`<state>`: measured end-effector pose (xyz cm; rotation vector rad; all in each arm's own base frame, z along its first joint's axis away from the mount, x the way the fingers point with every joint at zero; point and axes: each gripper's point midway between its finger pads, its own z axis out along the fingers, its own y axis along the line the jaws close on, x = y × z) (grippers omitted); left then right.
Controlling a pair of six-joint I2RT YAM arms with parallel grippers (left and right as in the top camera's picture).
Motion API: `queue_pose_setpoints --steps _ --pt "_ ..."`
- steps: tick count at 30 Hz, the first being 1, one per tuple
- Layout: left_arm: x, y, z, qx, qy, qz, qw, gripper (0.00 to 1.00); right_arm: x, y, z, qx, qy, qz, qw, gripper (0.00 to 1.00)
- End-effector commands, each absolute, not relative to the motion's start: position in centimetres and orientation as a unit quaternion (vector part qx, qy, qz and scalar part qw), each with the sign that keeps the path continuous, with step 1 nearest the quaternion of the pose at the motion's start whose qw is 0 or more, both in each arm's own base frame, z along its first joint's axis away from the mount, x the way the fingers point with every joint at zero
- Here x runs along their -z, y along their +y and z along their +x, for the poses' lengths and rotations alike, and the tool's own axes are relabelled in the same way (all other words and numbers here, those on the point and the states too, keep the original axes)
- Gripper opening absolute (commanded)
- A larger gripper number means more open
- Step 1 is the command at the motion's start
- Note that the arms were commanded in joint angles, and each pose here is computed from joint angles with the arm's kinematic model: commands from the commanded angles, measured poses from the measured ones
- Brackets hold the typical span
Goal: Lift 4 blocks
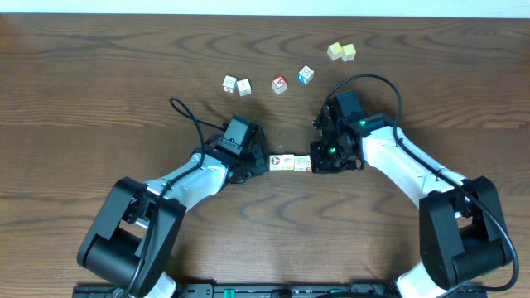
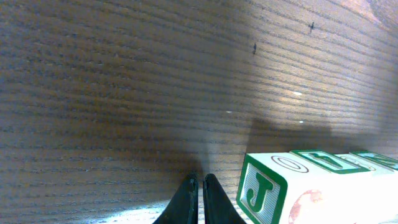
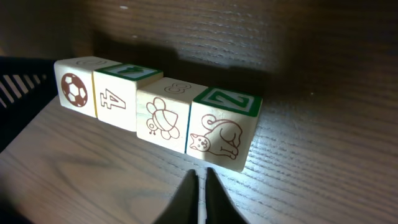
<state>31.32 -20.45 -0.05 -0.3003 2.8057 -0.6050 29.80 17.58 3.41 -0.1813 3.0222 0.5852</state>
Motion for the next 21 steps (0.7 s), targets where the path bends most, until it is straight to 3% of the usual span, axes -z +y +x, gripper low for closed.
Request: queue_pose_setpoints --steps 1,10,13,16,18,21 --pt "0.2 -19.9 31.4 0.190 0.967 -0.107 0.133 0.07 -3.7 17.6 30.3 -0.176 0.981 -0.073 0.044 0.22" --pt "0.2 -19.9 31.4 0.190 0.967 -0.107 0.133 0.07 -4.5 16.5 30.9 -0.134 0.981 -0.131 0.059 0.33" --pt "0.2 -19.9 31.4 0.190 0.967 -0.107 0.133 0.07 -5.8 16.5 31.6 -0.130 0.981 -0.131 0.065 0.66" --pt "0.2 -19.9 31.4 0.190 0.967 -0.107 0.133 0.07 -6.8 16.7 32.5 -0.127 0.980 -0.131 0.078 0.82" --pt "0.2 -19.9 31.4 0.190 0.967 -0.107 0.133 0.07 -6.9 16.5 33.1 -0.119 0.981 -0.125 0.089 0.77" --pt "0.2 -19.9 31.4 0.190 0.967 -0.107 0.133 0.07 -6.4 16.2 33.3 -0.113 0.988 -0.068 0.086 0.49"
